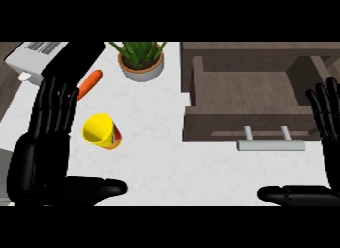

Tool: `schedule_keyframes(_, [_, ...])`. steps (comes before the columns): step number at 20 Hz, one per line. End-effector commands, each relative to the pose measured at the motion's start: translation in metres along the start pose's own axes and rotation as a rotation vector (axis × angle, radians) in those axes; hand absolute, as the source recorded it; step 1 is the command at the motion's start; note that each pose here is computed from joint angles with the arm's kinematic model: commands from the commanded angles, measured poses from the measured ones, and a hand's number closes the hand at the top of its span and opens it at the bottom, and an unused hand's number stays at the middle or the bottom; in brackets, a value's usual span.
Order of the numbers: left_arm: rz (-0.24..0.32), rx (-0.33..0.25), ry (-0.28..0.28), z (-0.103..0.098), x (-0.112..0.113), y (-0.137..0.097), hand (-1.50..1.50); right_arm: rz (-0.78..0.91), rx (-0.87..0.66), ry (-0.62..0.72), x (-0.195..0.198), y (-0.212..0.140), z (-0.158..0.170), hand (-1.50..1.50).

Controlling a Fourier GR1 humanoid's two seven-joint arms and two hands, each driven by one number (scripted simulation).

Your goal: Pick up the cup, place it into the drawer and close the drawer

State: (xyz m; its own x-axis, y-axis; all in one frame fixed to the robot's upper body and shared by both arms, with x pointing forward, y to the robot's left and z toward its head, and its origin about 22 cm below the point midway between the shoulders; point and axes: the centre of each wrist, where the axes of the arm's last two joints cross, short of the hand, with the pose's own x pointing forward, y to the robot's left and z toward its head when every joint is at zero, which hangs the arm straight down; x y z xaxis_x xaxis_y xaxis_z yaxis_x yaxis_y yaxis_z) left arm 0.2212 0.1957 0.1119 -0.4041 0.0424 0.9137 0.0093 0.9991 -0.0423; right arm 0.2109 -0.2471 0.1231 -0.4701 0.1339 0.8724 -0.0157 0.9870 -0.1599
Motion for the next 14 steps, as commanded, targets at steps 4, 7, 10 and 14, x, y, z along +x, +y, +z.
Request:
schedule_keyframes(4, [0.103, 0.063, 0.097, 0.009, -0.017, -0.004, -1.50, 0.013, 0.026, 0.028, -0.008, 0.006, -0.012, -1.50])
schedule_keyframes(7, [0.100, 0.100, 0.099, 0.008, -0.050, 0.012, -1.50, 0.026, 0.050, 0.032, 0.004, -0.001, -0.005, -1.50])
schedule_keyframes(10, [0.084, 0.130, 0.155, 0.033, -0.051, 0.020, -1.50, 0.021, 0.024, 0.021, -0.016, -0.019, -0.013, -1.50])
schedule_keyframes(14, [0.005, 0.189, 0.158, 0.038, -0.058, 0.056, -1.50, 0.014, 0.036, 0.019, -0.016, -0.014, -0.005, -1.50])
